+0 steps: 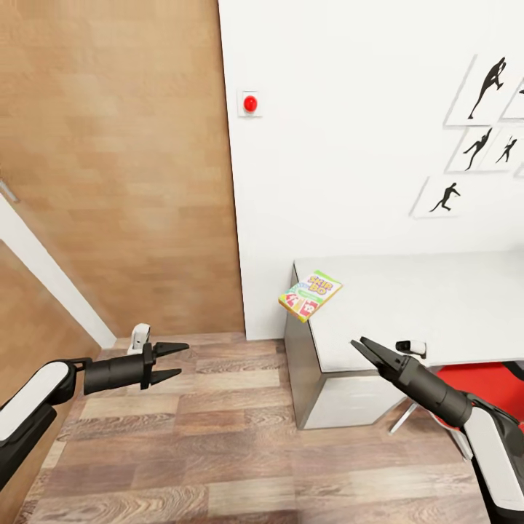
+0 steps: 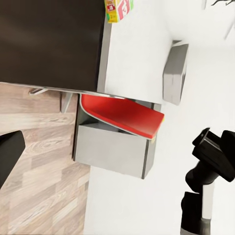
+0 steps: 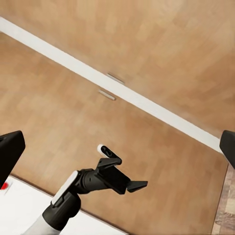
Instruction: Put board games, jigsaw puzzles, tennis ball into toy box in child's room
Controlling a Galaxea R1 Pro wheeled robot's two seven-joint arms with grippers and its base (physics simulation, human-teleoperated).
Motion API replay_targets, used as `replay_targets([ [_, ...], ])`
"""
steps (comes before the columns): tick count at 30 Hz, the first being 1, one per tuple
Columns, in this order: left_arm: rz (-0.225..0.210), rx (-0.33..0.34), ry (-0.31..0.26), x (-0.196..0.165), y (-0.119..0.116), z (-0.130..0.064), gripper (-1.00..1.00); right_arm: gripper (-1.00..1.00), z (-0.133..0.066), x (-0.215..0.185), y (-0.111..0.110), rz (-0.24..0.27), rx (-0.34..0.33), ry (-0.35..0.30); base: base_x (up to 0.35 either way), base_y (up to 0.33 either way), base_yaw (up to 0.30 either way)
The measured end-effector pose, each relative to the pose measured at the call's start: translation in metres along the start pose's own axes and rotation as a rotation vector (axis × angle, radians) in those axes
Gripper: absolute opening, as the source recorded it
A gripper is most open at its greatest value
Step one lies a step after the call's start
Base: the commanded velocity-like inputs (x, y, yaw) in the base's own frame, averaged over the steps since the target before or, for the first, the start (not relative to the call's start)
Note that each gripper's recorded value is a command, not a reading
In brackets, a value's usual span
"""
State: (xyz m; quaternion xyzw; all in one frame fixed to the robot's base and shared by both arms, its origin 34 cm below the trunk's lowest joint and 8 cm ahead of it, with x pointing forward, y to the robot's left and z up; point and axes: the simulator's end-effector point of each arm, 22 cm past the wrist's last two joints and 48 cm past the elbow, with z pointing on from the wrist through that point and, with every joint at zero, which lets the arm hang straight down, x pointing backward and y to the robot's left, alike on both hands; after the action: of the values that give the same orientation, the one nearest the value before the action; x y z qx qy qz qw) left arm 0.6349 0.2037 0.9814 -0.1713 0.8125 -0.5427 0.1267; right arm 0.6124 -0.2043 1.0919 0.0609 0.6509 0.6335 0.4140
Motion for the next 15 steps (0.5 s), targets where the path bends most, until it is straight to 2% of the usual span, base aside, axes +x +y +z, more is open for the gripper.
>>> replay_targets([
  [15, 0.017, 0.011, -0.002, 0.004, -0.011, -0.003, 1.00, 1.00, -0.002, -0.003, 0.014, -0.021, -0.027, -0.006, 0.012, 0.000, 0.000],
])
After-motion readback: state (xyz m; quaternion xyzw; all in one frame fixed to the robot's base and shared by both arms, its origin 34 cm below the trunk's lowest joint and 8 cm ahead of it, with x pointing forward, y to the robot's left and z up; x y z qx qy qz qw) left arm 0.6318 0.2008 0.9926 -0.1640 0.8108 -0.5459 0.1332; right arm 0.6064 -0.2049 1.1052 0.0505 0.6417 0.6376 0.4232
